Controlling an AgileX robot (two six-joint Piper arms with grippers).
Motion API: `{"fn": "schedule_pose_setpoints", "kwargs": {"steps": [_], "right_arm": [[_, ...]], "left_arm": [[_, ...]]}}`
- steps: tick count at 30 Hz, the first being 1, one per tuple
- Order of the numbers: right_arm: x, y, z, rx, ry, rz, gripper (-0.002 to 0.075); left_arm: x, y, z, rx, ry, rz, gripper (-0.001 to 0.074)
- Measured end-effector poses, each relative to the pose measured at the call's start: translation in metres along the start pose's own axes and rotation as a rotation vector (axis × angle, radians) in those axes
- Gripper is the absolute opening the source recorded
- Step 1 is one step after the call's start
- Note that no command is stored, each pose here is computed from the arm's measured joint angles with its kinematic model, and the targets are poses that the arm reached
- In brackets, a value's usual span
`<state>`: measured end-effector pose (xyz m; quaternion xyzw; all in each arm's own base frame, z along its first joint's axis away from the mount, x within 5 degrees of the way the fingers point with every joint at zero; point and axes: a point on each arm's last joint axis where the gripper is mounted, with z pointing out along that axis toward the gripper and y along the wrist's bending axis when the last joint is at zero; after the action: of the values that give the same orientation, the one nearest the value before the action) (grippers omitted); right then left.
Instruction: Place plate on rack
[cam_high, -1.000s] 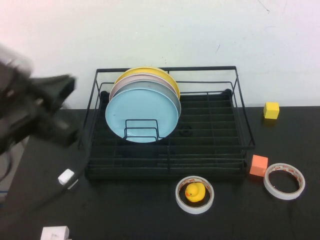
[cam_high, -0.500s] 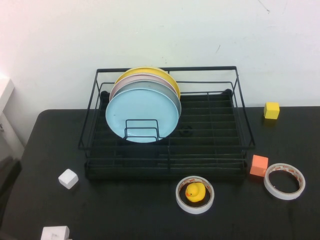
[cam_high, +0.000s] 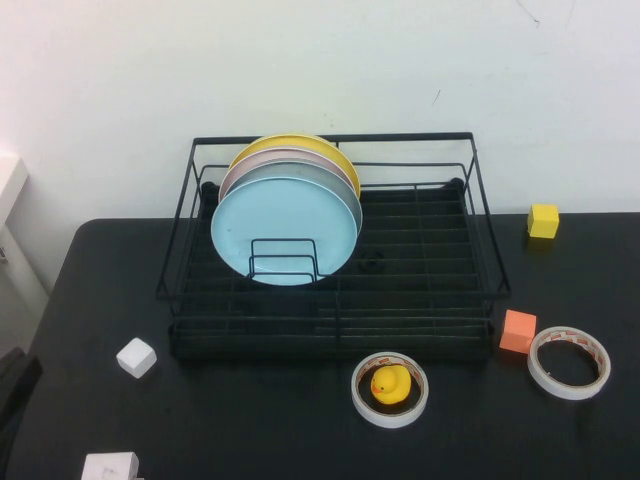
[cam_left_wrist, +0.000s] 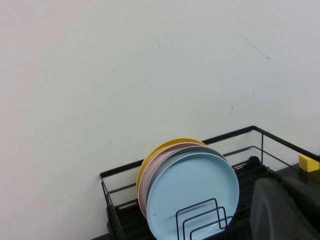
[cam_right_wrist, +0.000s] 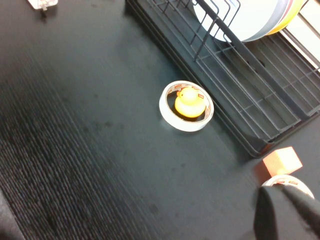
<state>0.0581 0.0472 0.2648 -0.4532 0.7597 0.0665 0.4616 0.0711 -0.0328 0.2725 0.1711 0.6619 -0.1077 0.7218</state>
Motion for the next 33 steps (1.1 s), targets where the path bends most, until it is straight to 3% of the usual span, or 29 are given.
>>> {"fn": "schedule_pose_setpoints", "kwargs": {"steps": [12, 21, 26, 33], "right_arm": [[0.0, 0.0, 0.0, -0.001, -0.001, 0.002, 0.0001], [0.0, 0.0, 0.0, -0.004, 0.001, 0.003, 0.0001], [0.0, 0.0, 0.0, -0.003, 0.001, 0.004, 0.0001], [0.0, 0.0, 0.0, -0.004, 0.0, 0.007, 0.0001]], "left_arm": [[0.0, 0.0, 0.0, 0.001, -0.002, -0.003, -0.0001], [0.026, 0.003, -0.028, -0.121, -0.096, 0.006, -0.0001], [0.053, 0.007, -0.028, -0.185, -0.027, -0.005, -0.0001], [0.063, 0.011, -0.029, -0.241, -0.001, -0.082, -0.0001]]}}
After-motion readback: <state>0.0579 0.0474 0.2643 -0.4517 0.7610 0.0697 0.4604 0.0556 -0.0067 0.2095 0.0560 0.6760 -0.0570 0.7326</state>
